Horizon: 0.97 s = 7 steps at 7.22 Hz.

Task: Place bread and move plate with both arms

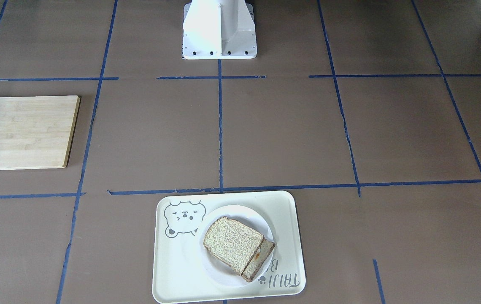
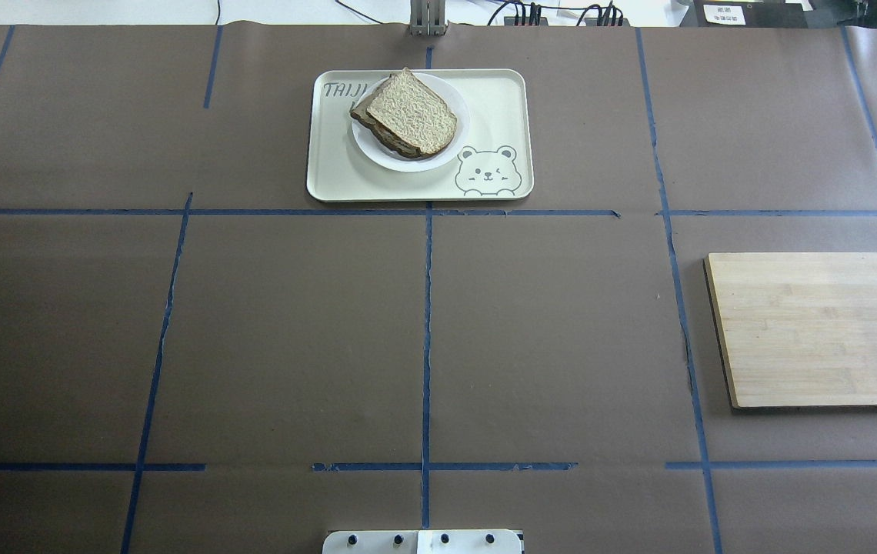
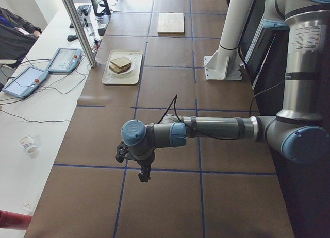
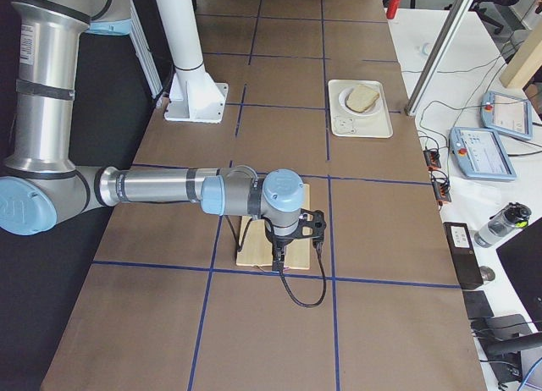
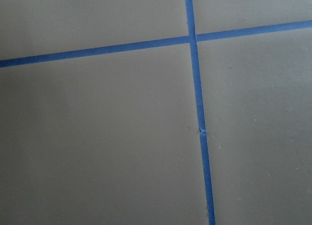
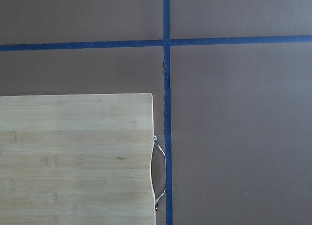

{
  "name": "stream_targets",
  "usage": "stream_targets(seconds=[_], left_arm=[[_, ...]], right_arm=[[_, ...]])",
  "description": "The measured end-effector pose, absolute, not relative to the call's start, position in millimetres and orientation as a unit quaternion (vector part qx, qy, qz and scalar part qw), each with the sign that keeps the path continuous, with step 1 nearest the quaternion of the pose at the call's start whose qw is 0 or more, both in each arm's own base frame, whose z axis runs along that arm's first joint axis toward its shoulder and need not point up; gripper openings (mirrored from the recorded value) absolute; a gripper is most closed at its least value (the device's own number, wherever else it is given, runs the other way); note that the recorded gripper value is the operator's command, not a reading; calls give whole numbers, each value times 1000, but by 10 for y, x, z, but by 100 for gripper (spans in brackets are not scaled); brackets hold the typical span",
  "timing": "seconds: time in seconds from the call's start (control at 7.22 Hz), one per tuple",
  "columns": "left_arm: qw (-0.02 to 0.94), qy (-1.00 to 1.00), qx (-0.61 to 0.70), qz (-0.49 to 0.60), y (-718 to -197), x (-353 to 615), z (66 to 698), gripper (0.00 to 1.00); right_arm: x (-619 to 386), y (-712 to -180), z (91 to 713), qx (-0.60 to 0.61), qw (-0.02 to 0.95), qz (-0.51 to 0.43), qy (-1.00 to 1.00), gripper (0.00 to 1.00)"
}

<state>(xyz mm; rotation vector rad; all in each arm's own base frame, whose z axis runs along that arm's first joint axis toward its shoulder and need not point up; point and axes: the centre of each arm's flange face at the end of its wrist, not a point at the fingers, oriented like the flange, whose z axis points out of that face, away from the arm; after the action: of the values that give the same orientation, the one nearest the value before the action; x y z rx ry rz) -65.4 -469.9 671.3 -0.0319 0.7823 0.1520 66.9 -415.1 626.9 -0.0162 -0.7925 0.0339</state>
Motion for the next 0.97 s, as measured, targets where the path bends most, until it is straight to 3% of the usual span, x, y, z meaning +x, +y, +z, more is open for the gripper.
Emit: stream_targets(seconds=[0.97], left_arm=[[921, 383, -20, 71, -4685, -651, 6753, 100]], right_arm=[[787, -4131, 6428, -15, 921, 32, -387, 100]])
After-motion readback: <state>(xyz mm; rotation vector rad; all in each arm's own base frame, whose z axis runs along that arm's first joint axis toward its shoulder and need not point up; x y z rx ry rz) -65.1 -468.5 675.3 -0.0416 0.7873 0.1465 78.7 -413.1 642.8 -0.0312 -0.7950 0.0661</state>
